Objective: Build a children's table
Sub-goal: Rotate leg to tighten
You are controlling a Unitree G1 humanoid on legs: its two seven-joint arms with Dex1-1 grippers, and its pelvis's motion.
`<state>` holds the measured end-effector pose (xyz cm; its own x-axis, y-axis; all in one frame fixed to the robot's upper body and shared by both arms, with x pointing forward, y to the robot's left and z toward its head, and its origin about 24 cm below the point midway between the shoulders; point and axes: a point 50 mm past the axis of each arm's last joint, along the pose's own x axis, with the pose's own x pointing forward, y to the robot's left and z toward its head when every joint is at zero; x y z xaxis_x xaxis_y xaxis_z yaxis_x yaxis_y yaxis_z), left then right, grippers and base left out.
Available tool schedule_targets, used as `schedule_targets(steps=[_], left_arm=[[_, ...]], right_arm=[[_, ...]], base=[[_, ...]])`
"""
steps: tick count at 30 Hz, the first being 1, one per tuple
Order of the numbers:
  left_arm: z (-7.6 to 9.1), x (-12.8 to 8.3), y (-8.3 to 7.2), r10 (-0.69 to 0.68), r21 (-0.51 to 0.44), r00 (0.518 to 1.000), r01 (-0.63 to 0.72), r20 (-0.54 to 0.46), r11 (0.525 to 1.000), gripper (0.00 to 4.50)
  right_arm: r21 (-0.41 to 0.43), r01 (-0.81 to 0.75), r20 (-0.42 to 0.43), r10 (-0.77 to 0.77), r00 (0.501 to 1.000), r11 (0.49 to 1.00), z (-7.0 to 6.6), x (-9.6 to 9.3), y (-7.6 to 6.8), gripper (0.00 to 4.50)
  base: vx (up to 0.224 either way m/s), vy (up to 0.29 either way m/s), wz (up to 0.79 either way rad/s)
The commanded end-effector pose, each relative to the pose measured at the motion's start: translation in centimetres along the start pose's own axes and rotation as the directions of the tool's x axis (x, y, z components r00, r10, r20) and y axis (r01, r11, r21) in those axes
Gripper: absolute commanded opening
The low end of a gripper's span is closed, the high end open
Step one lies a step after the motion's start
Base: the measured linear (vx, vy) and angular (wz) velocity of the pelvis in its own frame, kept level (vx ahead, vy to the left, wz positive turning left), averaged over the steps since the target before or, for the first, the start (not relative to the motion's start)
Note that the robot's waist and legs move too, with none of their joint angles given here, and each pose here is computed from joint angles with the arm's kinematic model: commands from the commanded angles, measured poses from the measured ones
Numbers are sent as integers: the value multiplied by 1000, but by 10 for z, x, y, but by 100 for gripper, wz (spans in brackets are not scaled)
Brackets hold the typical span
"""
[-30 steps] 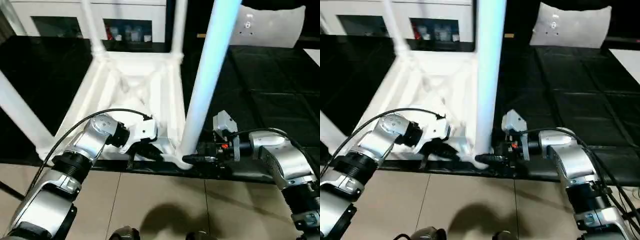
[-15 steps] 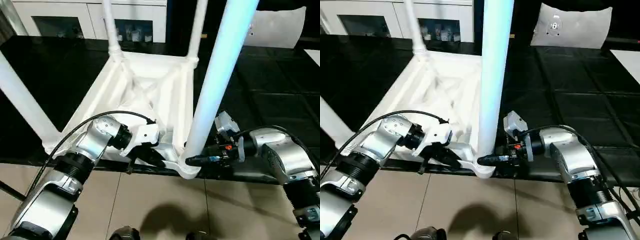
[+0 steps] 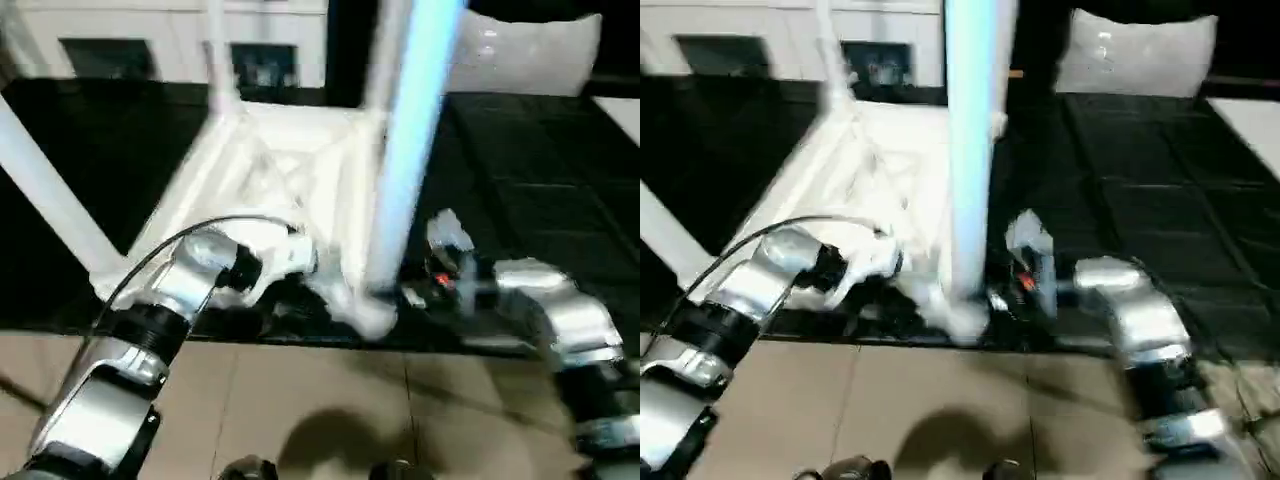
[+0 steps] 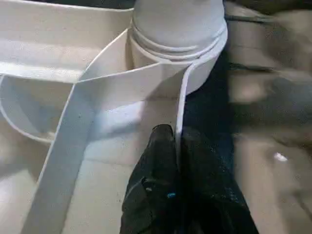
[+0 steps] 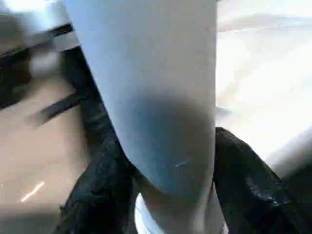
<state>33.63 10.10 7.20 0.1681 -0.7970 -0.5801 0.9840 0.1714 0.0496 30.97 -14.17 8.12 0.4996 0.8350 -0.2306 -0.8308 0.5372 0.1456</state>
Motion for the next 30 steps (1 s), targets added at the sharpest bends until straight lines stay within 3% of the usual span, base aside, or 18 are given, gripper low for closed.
schedule_targets(steps=[1, 5, 8, 10, 14, 21, 22, 25, 28, 30], left_arm=[[45, 21, -2, 41, 20, 988, -45, 150, 999, 0], [60, 32, 7, 228, -81, 955, -216, 187, 973, 0], [66, 35, 8, 294, -114, 936, -277, 194, 954, 0], [67, 36, 7, 301, -122, 932, -281, 203, 952, 0], [64, 34, 5, 275, -100, 941, -260, 199, 960, 0], [46, 20, 4, 200, -31, 967, -198, 160, 980, 0], [41, 15, 2, 156, 1, 976, -158, 155, 987, 0], [35, 11, 1, 117, 39, 984, -123, 133, 992, 0], [30, 4, -4, 9, 100, 992, -22, 129, 995, 0], [29, 1, -6, -37, 122, 992, 22, 123, 992, 0]], right_arm=[[24, 46, 11, -46, 999, 999, 9, 28, 14, 199], [106, 266, 29, -270, 962, 958, 15, 47, 15, 199], [122, 356, 42, -363, 931, 927, 18, 54, 15, 199], [106, 373, 71, -381, 922, 922, 19, 55, 16, 255], [104, 339, 95, -349, 932, 935, 19, 54, 19, 304], [-17, 335, 82, -333, 940, 942, 15, 22, 0, 358], [-57, 286, 85, -281, 956, 956, 15, 10, -6, 363], [-83, 213, 92, -205, 974, 974, 17, -1, -9, 390], [-205, 18, -24, -23, 999, 979, 12, -18, -4, 420], [-237, -54, -62, 40, 997, 970, 11, -23, -1, 420]], base=[[0, 0, 0], [0, 0, 0], [0, 0, 0], [0, 0, 0], [0, 0, 0], [0, 0, 0], [0, 0, 0], [0, 0, 0], [0, 0, 0], [0, 0, 0]])
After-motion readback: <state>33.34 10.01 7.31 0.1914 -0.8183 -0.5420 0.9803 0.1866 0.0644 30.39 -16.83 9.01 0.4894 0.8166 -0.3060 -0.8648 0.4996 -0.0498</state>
